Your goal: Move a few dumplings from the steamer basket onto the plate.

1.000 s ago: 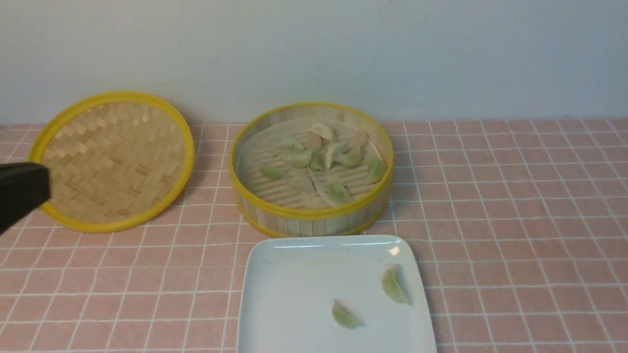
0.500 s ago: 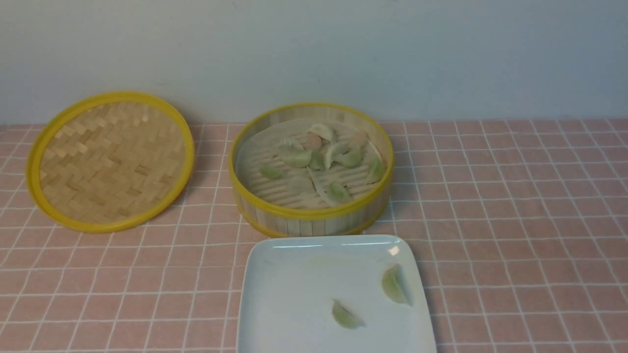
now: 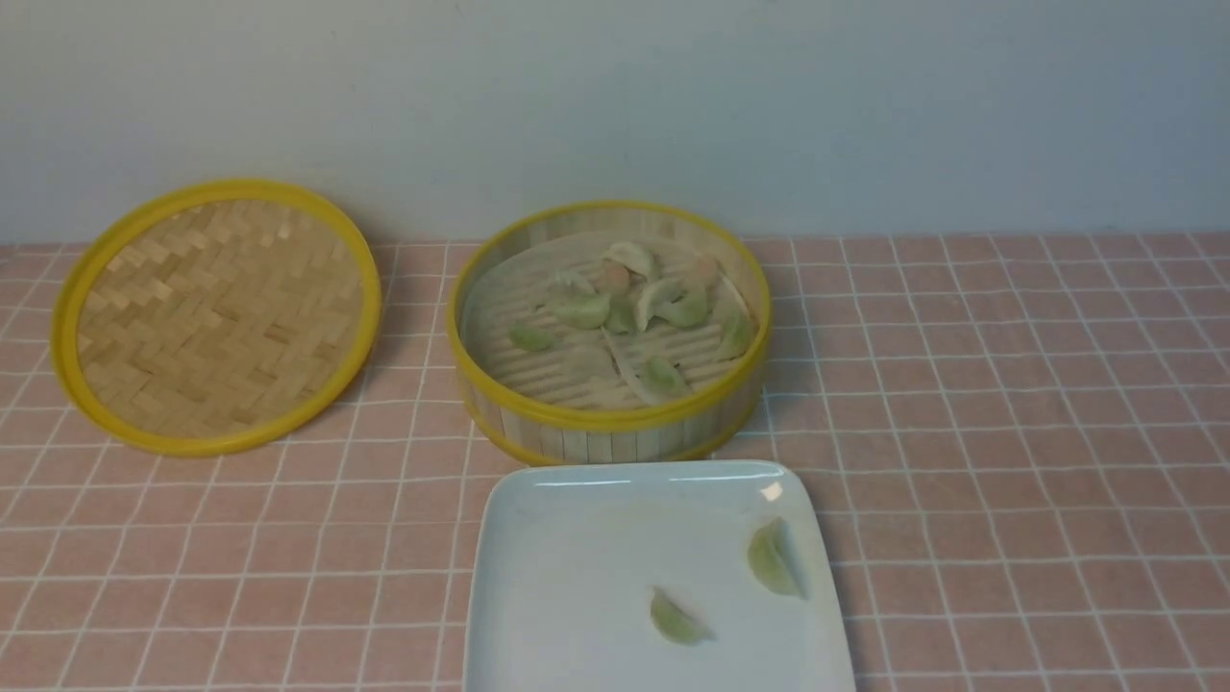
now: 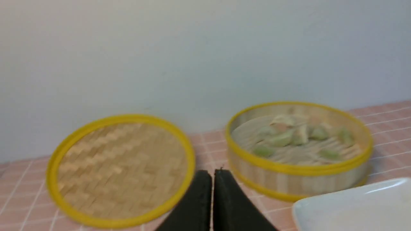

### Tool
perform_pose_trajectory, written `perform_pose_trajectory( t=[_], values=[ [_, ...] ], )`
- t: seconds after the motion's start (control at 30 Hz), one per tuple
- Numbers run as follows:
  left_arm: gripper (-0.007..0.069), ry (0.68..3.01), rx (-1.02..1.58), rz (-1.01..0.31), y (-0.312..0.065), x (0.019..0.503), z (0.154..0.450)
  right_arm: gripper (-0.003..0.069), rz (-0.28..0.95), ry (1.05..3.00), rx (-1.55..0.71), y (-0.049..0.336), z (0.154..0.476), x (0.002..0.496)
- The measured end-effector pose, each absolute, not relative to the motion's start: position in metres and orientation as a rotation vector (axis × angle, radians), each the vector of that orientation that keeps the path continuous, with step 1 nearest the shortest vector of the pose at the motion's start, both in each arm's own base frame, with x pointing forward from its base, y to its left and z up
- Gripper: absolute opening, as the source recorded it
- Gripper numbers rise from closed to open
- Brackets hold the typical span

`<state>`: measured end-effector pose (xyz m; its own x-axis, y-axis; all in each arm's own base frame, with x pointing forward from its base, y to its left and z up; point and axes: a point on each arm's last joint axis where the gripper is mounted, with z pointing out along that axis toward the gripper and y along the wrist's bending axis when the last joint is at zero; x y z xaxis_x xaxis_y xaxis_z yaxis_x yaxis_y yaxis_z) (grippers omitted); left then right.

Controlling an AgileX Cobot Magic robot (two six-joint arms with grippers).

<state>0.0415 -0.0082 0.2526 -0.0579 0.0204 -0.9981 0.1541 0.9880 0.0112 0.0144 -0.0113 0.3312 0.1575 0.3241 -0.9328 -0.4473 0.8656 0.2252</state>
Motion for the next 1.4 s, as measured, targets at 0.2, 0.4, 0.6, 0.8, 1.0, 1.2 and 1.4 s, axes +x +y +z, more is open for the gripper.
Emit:
perform_pose_trajectory(
  t=[0.2,0.4,0.6,0.8,1.0,1.2,1.4],
  values=[
    [-0.0006,1.821,0.083,-0.014,-0.004,0.053,0.179,-0.0011,0.552,1.298,-0.114,-0.011,0.331,0.014],
    [-0.0006,1.878,0.085,-0.005,-0.003,0.052,0.17,-0.001,0.552,1.298,-0.114,-0.011,0.331,0.014],
    [-0.0006,1.878,0.084,-0.006,-0.003,0.052,0.17,-0.001,0.552,1.298,-0.114,-0.011,0.331,0.014],
    [-0.0006,1.879,0.081,-0.008,-0.003,0.052,0.17,-0.001,0.552,1.298,-0.114,-0.011,0.331,0.014],
    [-0.0006,1.879,0.081,-0.008,-0.003,0.052,0.17,-0.001,0.551,1.298,-0.115,-0.011,0.331,0.014],
    [-0.0006,1.879,0.081,-0.008,-0.003,0.052,0.17,-0.001,0.544,1.3,-0.127,-0.011,0.331,0.014],
    [-0.0006,1.879,0.081,-0.008,-0.003,0.052,0.17,-0.001,0.55,1.325,-0.248,-0.003,0.327,0.011]
  ],
)
